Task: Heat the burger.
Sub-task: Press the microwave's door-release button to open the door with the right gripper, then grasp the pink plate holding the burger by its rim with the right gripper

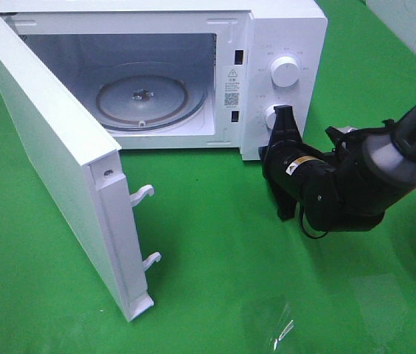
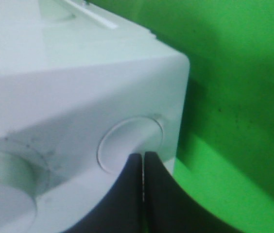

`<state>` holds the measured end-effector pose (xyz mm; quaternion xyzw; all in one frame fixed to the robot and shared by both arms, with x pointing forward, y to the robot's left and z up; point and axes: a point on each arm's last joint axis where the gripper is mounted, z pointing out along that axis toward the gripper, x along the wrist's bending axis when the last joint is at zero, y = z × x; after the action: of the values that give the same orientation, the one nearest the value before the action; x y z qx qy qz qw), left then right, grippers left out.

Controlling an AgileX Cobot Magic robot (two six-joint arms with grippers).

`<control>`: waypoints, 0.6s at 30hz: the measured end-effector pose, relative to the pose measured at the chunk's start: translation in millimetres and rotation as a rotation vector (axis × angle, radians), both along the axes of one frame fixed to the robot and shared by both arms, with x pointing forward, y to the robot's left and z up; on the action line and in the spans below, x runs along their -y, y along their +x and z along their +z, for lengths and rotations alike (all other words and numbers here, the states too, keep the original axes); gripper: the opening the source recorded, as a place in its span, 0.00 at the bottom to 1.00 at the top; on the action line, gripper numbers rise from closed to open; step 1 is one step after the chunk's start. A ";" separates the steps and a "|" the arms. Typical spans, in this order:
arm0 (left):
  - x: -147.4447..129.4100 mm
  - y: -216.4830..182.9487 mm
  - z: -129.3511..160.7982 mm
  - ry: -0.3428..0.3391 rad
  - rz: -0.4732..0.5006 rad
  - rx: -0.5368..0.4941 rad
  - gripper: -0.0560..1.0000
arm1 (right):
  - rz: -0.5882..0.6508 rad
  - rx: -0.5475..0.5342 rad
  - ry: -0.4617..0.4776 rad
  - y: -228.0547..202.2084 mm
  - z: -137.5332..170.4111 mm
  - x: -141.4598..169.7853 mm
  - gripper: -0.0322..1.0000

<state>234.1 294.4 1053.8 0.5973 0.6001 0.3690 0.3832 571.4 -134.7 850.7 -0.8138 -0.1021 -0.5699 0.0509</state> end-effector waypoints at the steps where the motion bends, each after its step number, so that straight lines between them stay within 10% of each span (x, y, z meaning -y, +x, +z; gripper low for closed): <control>1: 0.0 0.0 0.0 0.000 0.000 0.000 0.98 | 0.022 -0.018 -0.006 -4.5 3.1 0.1 0.03; 18: 0.0 0.0 0.0 0.000 0.000 0.000 0.98 | 0.246 -0.210 -0.197 -53.6 29.6 11.8 0.06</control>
<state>234.1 294.4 1053.8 0.5973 0.6001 0.3690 0.3832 517.7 -146.5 880.3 -0.8513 -0.2503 -0.4583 0.0506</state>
